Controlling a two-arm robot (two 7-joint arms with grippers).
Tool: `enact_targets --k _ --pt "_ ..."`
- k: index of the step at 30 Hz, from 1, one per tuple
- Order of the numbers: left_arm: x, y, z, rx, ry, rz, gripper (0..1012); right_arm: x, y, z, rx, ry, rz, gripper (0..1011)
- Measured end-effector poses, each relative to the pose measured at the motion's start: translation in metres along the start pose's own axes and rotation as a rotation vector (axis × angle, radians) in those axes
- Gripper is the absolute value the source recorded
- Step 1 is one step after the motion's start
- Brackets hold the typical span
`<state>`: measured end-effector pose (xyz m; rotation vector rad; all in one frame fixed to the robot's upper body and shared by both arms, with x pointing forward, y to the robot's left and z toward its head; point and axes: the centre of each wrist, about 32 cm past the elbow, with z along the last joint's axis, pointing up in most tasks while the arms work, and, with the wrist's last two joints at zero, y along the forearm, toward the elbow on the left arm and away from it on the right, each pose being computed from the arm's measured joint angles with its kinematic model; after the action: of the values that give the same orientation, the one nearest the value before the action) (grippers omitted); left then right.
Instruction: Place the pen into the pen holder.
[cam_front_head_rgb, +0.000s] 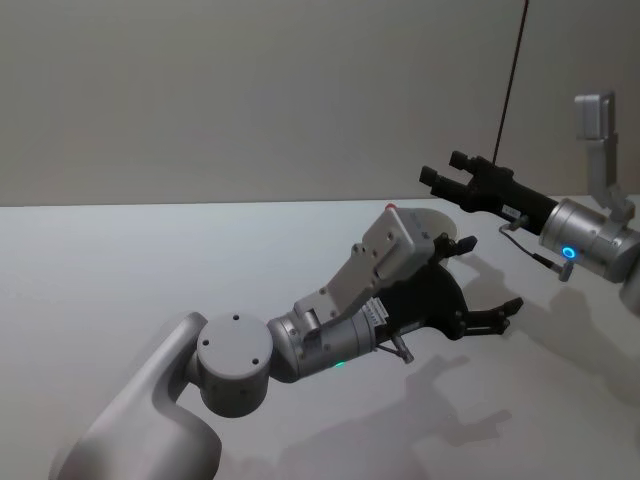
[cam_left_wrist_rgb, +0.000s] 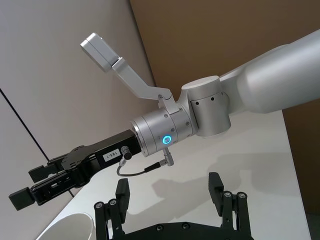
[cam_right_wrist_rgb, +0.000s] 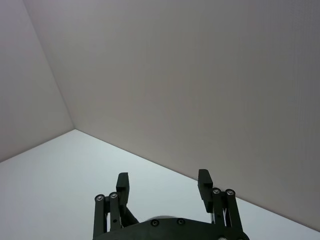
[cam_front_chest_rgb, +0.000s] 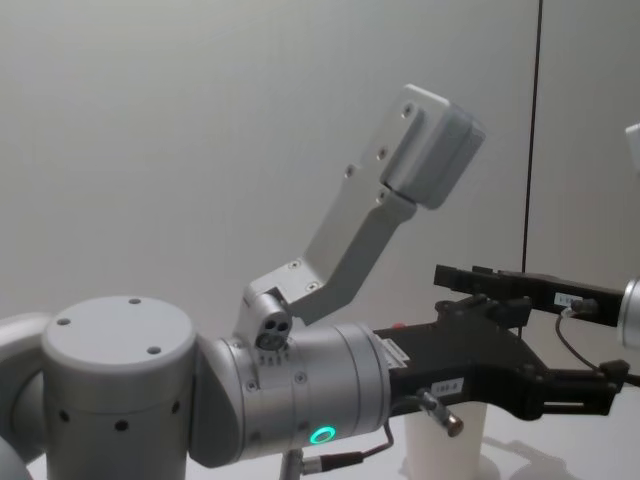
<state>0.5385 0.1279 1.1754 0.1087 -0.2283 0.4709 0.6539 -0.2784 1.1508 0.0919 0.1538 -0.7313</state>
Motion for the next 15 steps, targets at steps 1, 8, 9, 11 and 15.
enact_targets --k 1,8,9,11,15 --pt "0.0000 0.0000 0.0000 0.000 0.000 0.000 1004 0.0000 0.0001 -0.0002 0.000 0.000 0.000 835" --pt "0.0000 0.0000 0.0000 0.000 0.000 0.000 1004 -0.0001 0.0005 -0.0007 -0.001 0.002 -0.002 1002" --pt "0.0000 0.0000 0.0000 0.000 0.000 0.000 1004 -0.0001 0.0005 -0.0008 -0.001 0.002 -0.003 1002" --pt "0.0000 0.0000 0.0000 0.000 0.000 0.000 1004 -0.0001 0.0005 -0.0009 -0.001 0.003 -0.003 1001" --pt "0.0000 0.0000 0.0000 0.000 0.000 0.000 1004 -0.0001 0.0006 -0.0009 0.000 0.003 -0.004 1001"
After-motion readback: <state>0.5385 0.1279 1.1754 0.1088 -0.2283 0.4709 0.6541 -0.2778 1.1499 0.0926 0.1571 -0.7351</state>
